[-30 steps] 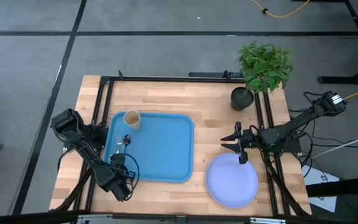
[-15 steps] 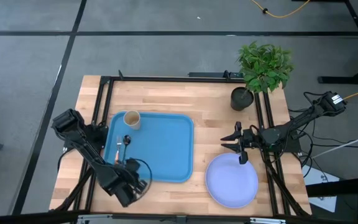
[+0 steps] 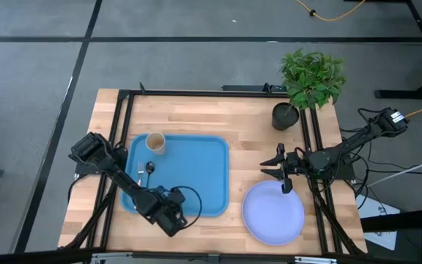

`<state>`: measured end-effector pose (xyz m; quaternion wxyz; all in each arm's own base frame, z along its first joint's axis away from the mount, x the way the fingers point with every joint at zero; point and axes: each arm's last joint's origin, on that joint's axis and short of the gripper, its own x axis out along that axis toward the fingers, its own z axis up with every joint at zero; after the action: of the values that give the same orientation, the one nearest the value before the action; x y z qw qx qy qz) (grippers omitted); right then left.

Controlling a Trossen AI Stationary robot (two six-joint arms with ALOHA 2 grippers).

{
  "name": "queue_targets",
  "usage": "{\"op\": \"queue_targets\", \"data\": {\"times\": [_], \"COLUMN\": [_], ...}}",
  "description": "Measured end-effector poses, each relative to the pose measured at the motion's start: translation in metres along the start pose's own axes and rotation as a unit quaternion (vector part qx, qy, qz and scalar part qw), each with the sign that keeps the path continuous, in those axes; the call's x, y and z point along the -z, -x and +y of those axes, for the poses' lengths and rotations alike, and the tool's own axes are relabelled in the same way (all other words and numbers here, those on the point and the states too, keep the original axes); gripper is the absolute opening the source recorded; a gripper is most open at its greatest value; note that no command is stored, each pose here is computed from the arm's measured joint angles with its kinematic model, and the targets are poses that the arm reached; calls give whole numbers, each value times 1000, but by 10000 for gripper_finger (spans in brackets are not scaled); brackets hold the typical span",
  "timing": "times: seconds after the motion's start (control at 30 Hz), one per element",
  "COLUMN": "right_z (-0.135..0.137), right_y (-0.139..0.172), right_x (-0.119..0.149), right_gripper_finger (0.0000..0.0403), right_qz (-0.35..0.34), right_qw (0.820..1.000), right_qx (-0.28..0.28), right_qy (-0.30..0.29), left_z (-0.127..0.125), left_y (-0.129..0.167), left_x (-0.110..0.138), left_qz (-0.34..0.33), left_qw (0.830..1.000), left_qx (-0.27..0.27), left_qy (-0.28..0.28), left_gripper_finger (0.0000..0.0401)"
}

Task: Pick and place plate/cup/fork/spoon on tray
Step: Adjust the blue tray

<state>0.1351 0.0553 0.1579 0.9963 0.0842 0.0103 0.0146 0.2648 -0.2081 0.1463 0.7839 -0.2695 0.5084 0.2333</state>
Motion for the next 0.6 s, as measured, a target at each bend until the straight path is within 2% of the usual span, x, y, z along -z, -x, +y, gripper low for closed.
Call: {"op": "queue_targets", "data": {"times": [0.3,0.5,0.6], "right_z": [0,0,0], "right_y": [0,0,0], "right_x": [0,1,0], "right_gripper_finger": [115,115,115], "right_qz": [2,3,1], "right_qw": [1000,1000,1000], "right_qx": [1,1,0], "right_qy": [2,2,0], "left_z": [3,-18,-35], "left_y": [3,32,47], "left_x": [-5,-21,-29], "left_qz": [-38,-83,-88], "left_qw": [999,996,993], "left_qx": [-15,21,59], "left_qy": [2,-29,-51], "left_gripper_finger": [0,0,0]}}
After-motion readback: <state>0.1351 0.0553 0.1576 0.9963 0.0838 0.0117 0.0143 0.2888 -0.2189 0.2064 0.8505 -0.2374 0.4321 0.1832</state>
